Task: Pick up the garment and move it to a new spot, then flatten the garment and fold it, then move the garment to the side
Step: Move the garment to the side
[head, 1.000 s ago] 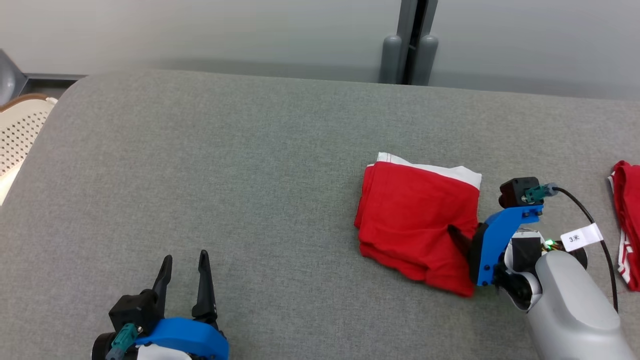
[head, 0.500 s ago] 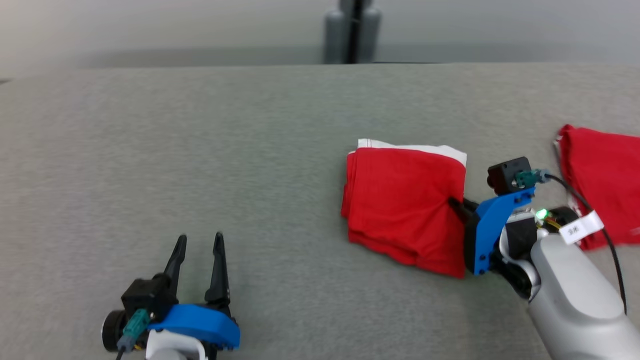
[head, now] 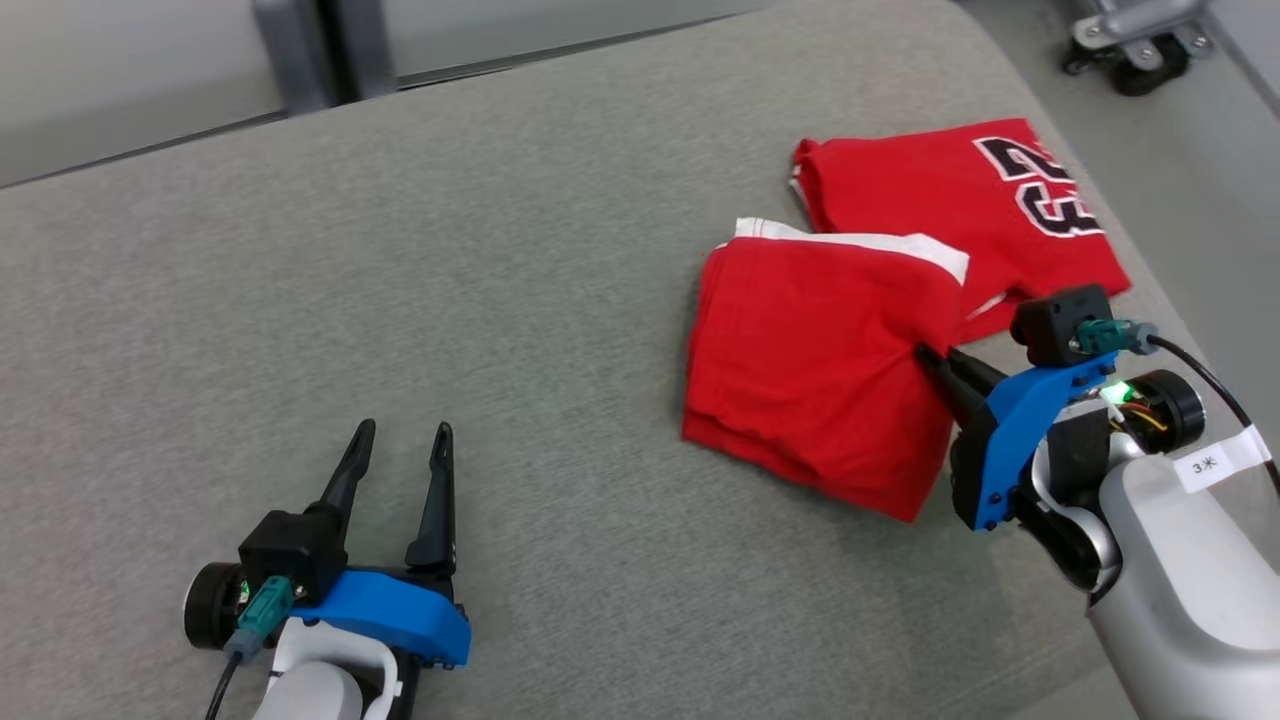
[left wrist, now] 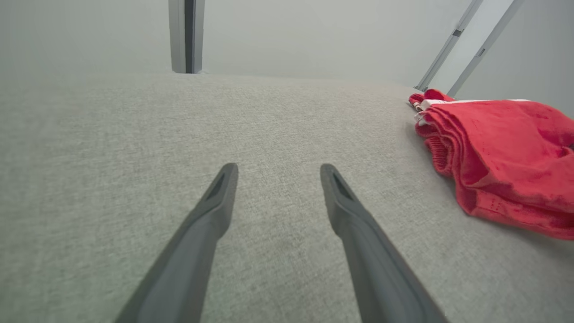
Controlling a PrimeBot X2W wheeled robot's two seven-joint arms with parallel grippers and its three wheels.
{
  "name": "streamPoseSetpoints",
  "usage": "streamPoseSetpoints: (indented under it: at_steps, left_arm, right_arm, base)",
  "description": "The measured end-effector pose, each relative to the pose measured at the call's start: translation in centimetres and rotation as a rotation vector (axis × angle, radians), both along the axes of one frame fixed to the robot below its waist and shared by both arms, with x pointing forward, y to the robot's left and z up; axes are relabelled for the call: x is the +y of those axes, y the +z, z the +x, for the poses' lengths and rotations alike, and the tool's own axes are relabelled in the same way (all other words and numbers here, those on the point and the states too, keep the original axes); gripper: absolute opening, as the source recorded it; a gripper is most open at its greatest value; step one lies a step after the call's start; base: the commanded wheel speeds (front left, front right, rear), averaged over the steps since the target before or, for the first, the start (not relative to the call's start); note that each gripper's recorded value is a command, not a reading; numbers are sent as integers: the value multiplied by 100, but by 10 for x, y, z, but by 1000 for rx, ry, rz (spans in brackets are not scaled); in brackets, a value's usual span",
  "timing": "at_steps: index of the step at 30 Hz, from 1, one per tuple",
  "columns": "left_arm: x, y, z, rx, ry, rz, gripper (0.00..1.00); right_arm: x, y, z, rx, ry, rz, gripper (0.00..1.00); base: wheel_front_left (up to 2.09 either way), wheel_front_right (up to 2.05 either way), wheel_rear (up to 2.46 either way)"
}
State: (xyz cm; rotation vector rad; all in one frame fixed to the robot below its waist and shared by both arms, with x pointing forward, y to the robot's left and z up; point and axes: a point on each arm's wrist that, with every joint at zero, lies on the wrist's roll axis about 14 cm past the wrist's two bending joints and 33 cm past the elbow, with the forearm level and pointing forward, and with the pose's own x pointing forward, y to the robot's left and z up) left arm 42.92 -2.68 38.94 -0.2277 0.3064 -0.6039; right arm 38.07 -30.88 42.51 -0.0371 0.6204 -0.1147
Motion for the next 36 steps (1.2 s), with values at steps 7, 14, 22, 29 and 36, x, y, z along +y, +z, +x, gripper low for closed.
streamPoseSetpoints:
  at_steps: [7,14,22,29,36]
  left_arm:
    - [-19,5,-3,-8,-66,-2,100]
    - [4,13,-6,-20,-8,14,100]
    - [43,4,-13,6,88,48,100]
    - [62,-11,-19,48,130,69,100]
    - [57,-19,-22,74,114,64,100]
  right_arm:
    - [-11,12,-4,-33,-46,1,0]
    - [-52,31,13,9,-46,-122,0]
    - [-99,53,46,75,-73,-256,0]
    - [-112,59,83,93,-61,-341,0]
    - [-116,30,80,175,-92,-338,100]
  base:
    - [0,0,0]
    - [0,0,0]
    - [0,0,0]
    - [0,0,0]
    - [0,0,0]
